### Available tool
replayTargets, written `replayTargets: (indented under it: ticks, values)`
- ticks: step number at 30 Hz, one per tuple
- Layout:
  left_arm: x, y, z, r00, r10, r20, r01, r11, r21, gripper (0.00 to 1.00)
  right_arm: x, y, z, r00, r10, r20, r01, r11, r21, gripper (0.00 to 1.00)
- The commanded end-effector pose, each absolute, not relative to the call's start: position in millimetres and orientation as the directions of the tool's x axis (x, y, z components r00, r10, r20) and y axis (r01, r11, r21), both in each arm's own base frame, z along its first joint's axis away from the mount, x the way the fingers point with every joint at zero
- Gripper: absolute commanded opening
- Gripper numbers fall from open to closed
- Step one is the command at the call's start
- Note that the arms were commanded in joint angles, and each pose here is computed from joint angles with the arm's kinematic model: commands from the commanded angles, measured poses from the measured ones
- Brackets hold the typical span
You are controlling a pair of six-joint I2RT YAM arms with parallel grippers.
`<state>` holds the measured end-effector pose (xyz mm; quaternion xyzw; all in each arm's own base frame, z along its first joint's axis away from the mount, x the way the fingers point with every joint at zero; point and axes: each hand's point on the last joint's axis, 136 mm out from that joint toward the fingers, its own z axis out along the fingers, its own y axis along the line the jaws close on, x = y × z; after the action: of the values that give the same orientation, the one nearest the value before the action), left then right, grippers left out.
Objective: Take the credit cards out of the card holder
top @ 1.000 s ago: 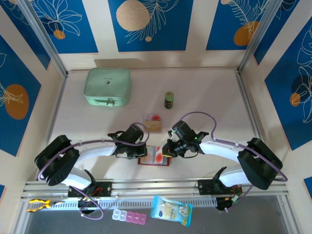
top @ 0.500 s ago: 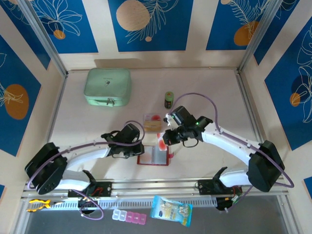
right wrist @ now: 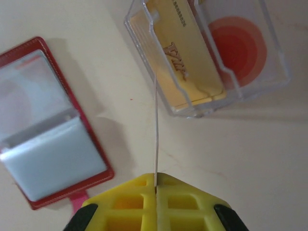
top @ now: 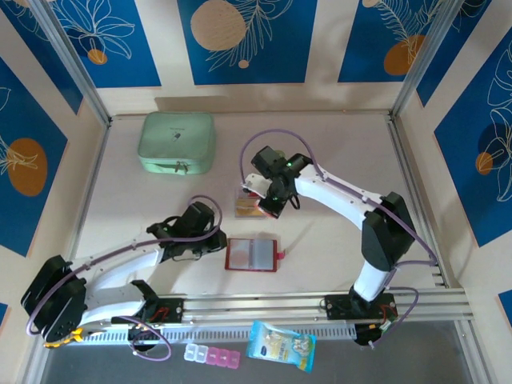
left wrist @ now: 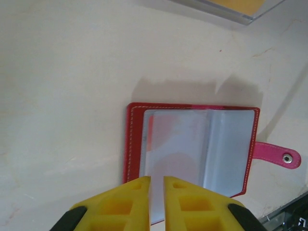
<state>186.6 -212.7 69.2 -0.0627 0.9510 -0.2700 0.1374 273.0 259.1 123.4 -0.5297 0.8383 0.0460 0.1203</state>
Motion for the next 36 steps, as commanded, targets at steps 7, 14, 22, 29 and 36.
replayTargets:
  ticks: [7, 14, 22, 29, 36]
  values:
    - [178.5, -182.3, 66.9, -0.948, -0.219, -0.231, -0.076, 0.860, -0.505, 0.14, 306.9, 276.7, 137.0, -0.116, -0.967, -0.227, -0.982, 0.146, -0.119, 0.00]
    - [178.7, -175.3, 66.7, -0.941, -0.247, -0.230, -0.095, 0.849, -0.520, 0.16, 332.1, 283.0, 139.6, -0.077, -0.970, -0.232, -0.986, 0.108, -0.123, 0.00]
    - [184.2, -172.8, 64.1, -0.941, -0.249, -0.228, -0.100, 0.850, -0.517, 0.16, 344.7, 289.6, 136.5, -0.048, -0.967, -0.250, -0.991, 0.078, -0.112, 0.00]
    - [189.4, -173.3, 59.3, -0.943, -0.254, -0.214, -0.110, 0.848, -0.518, 0.17, 349.8, 292.9, 122.0, -0.033, -0.970, -0.242, -0.995, 0.056, -0.085, 0.00]
    - [194.5, -174.4, 58.7, -0.946, -0.249, -0.208, -0.109, 0.848, -0.518, 0.16, 350.3, 299.3, 106.1, -0.034, -0.972, -0.233, -0.997, 0.048, -0.056, 0.02]
